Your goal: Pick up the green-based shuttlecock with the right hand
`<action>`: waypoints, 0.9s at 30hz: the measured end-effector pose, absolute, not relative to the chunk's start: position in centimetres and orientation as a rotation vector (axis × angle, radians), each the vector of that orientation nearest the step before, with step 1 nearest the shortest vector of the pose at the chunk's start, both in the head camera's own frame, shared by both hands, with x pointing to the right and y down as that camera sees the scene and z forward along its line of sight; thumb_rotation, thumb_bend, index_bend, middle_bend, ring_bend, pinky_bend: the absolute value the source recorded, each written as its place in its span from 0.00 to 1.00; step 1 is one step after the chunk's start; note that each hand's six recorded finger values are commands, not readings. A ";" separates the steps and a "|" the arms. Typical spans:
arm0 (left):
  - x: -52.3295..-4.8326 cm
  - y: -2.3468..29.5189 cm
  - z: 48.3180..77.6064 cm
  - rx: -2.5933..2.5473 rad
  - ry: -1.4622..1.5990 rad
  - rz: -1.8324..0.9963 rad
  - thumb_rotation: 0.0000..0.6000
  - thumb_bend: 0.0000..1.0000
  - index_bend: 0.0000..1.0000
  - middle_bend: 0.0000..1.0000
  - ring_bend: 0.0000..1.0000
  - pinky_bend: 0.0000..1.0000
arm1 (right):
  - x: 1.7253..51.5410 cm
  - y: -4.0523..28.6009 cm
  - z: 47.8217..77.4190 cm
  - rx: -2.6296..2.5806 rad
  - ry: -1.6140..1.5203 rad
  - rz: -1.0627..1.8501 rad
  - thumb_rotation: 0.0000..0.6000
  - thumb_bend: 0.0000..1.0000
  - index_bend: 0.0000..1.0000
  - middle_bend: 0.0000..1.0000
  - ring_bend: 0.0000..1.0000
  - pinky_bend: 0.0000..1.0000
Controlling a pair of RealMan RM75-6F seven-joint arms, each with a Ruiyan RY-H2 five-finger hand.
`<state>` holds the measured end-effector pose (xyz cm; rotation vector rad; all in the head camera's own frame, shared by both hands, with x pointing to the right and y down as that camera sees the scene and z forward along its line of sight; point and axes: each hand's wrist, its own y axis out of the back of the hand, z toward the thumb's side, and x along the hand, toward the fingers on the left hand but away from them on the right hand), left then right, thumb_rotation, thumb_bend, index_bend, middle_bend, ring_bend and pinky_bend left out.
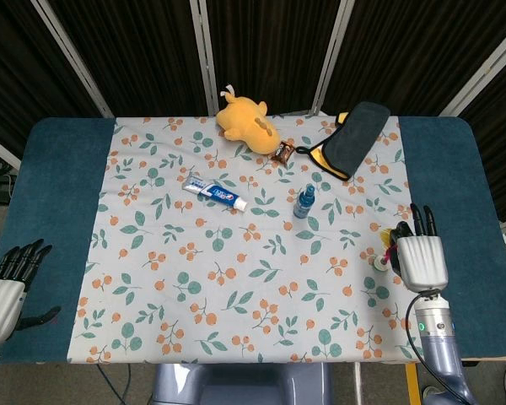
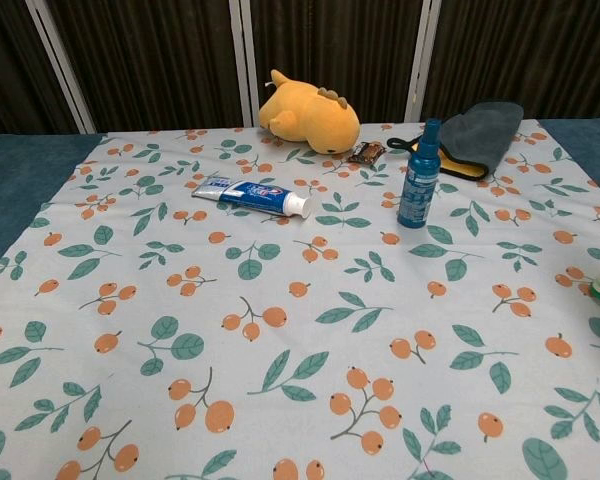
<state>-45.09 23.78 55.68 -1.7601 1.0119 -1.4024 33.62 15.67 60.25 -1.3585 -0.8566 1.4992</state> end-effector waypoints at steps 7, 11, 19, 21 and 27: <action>-45.1 23.8 55.7 -1.760 1.012 -1.405 1.00 0.17 0.00 0.00 0.00 0.00 | 33.6 16.4 60.7 -1.375 -0.847 1.508 1.00 0.45 0.59 0.34 0.00 0.00; -45.1 23.8 55.7 -1.761 1.012 -1.406 1.00 0.17 0.00 0.00 0.00 0.00 | 33.5 16.8 60.7 -1.379 -0.842 1.498 1.00 0.42 0.44 0.23 0.00 0.00; -45.1 23.8 55.7 -1.762 1.013 -1.406 0.99 0.17 0.00 0.00 0.00 0.00 | 32.8 17.3 59.6 -1.386 -0.841 1.457 1.00 0.29 0.09 0.00 0.00 0.00; -45.1 23.8 55.7 -1.761 1.014 -1.406 1.00 0.17 0.00 0.00 0.00 0.00 | 32.7 17.3 59.0 -1.377 -0.844 1.441 1.00 0.28 0.07 0.00 0.00 0.00; -45.2 23.8 55.6 -1.760 1.017 -1.404 0.99 0.17 0.00 0.00 0.00 0.00 | 33.3 17.8 57.0 -1.358 -0.872 1.427 1.00 0.25 0.06 0.00 0.00 0.00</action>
